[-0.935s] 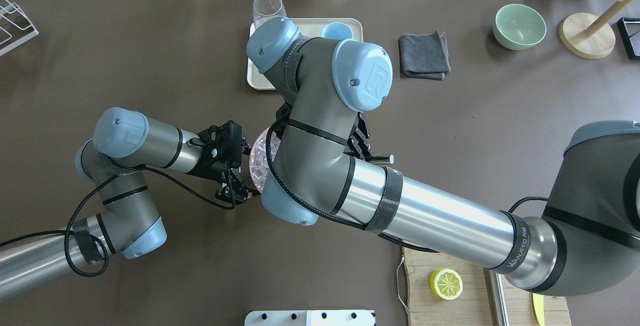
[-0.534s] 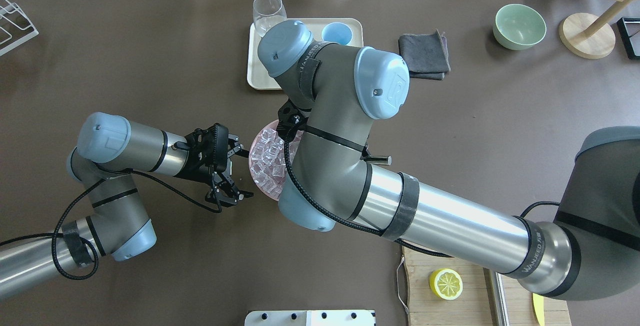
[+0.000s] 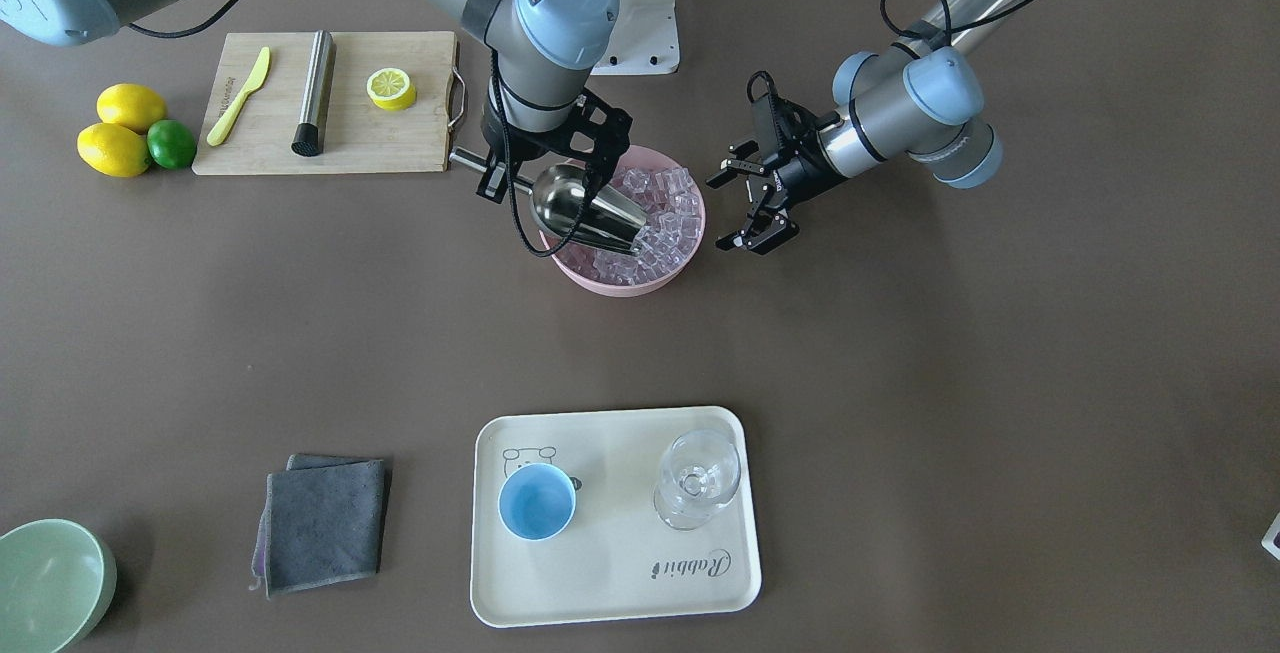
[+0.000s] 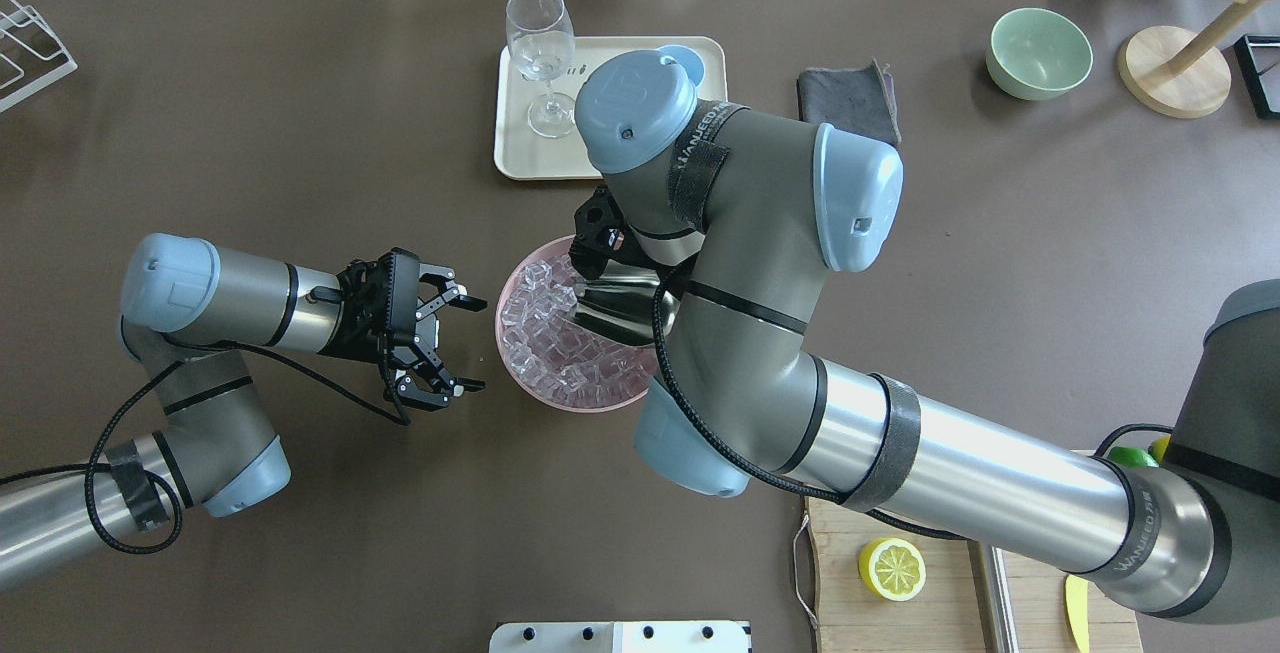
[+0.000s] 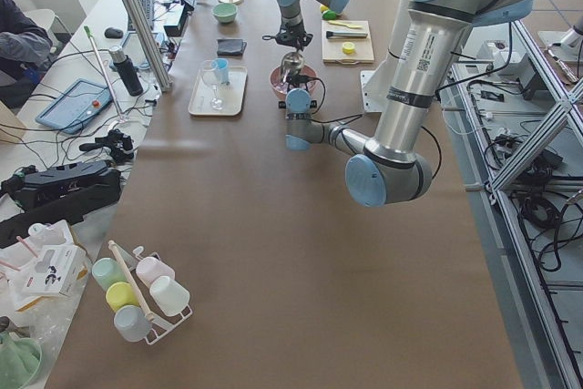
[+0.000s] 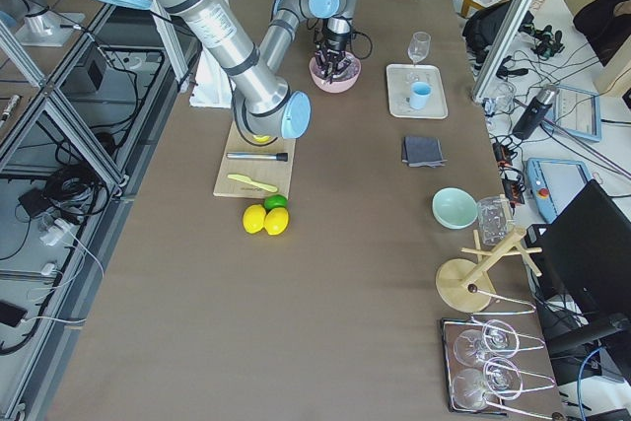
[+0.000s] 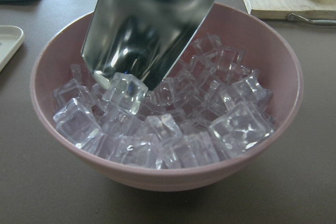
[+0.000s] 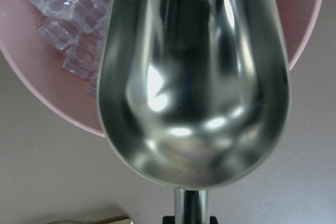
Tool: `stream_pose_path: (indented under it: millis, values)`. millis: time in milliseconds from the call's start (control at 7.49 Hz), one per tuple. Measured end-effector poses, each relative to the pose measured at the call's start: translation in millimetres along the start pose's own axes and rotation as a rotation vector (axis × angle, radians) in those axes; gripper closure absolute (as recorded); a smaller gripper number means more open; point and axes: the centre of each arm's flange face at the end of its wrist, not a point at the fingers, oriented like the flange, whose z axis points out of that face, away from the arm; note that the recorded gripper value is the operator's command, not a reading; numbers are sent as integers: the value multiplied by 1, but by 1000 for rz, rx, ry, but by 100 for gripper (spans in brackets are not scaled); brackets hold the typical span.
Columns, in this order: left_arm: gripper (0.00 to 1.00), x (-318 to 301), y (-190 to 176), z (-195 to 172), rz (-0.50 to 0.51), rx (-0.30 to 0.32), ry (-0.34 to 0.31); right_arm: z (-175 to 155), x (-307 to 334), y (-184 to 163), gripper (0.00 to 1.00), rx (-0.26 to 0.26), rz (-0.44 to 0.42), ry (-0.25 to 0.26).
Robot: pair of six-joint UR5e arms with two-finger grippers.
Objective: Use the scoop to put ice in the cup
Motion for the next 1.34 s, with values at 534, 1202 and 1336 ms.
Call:
stream_pose_path:
  millis: [534,1202,1336]
  values:
    - [2,-11,20,0,23,45,-41,15,8,-5,100,6,36,10]
    - [2,-10,23,8,25,40,-38,5,5,-16,100,118,47,20]
    - [2,-10,24,9,26,38,-39,4,5,-17,100,141,52,22]
